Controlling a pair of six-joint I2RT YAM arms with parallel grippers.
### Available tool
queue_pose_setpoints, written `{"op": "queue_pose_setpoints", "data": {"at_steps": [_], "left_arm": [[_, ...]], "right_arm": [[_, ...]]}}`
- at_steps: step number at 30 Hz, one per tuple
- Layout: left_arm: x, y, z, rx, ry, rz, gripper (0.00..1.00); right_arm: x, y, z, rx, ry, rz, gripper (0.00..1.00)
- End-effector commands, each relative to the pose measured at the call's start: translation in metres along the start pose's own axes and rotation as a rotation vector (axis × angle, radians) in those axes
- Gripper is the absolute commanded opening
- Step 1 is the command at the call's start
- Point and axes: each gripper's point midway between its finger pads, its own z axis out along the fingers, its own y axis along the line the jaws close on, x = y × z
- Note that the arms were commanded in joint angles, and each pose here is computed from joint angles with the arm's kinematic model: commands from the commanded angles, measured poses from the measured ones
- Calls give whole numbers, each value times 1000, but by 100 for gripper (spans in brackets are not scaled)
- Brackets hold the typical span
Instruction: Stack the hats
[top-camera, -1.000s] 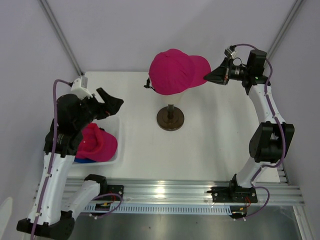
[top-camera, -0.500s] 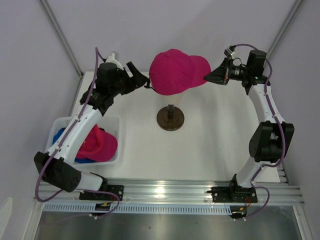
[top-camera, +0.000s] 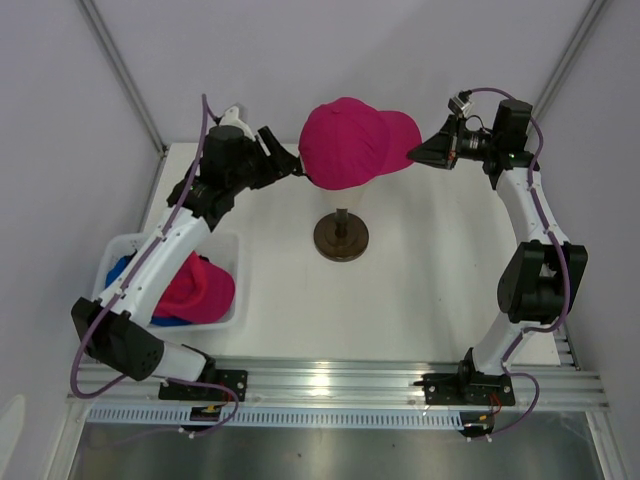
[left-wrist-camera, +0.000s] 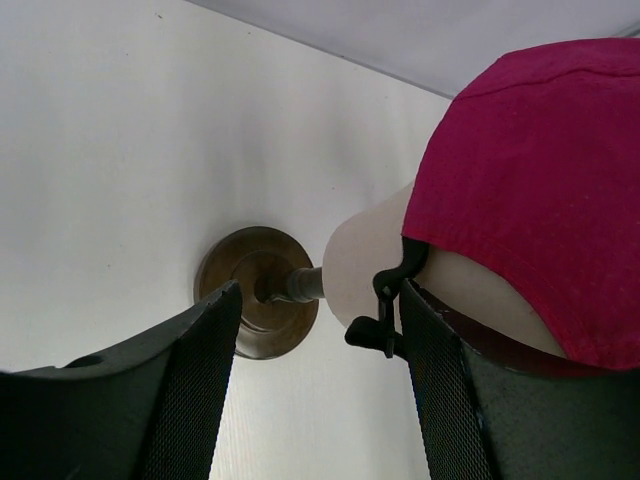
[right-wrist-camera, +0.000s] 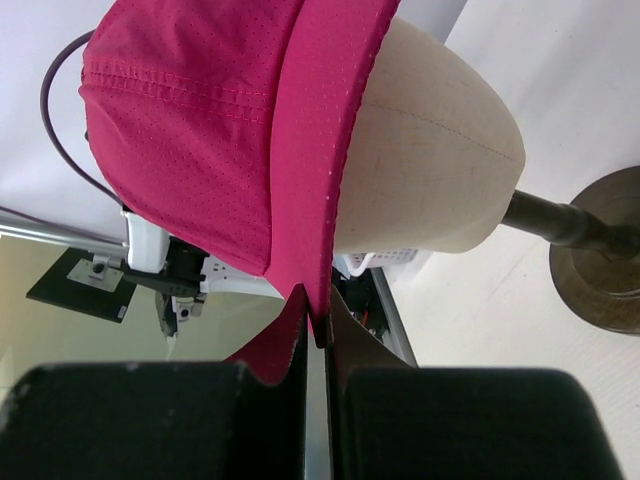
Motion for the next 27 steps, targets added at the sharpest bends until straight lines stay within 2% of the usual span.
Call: {"op": "queue_pose_setpoints", "data": {"at_steps": [1,5,8,11,12,14,15,17,24,27], "left_arm": [[-6,-6,4,-3,-15,23,68],[-4,-16,5,14,-15,20,68],[-4,-24,3,13,-29,6,63],[-2,-29,-1,-5,-51,0,49],[0,-32,-4,-4,-57,0,40],[4,-28,-6,-20,-59,-16,28],[3,-28,-9,-17,-72,-24,16],[1,-24,-17,-22,-93,-42,1],[-28,-33,-56,23,-217,-35,1],[-32,-41,-60,56,-219,-14,1]], "right_arm": [[-17,-19,4,57,-62,-33,6],[-17,-19,4,59,-63,-30,6],[-16,-16,6,55,-60,-38,5],[-15,-17,9,60,-61,-38,5],[-15,-16,10,60,-60,-40,5],[-14,-17,12,60,-56,-39,5],[-13,-17,12,60,-54,-36,5],[-13,-18,13,61,-53,-33,5],[-21,-9,14,51,-73,-60,6],[-28,-3,14,35,-78,-73,8]]}}
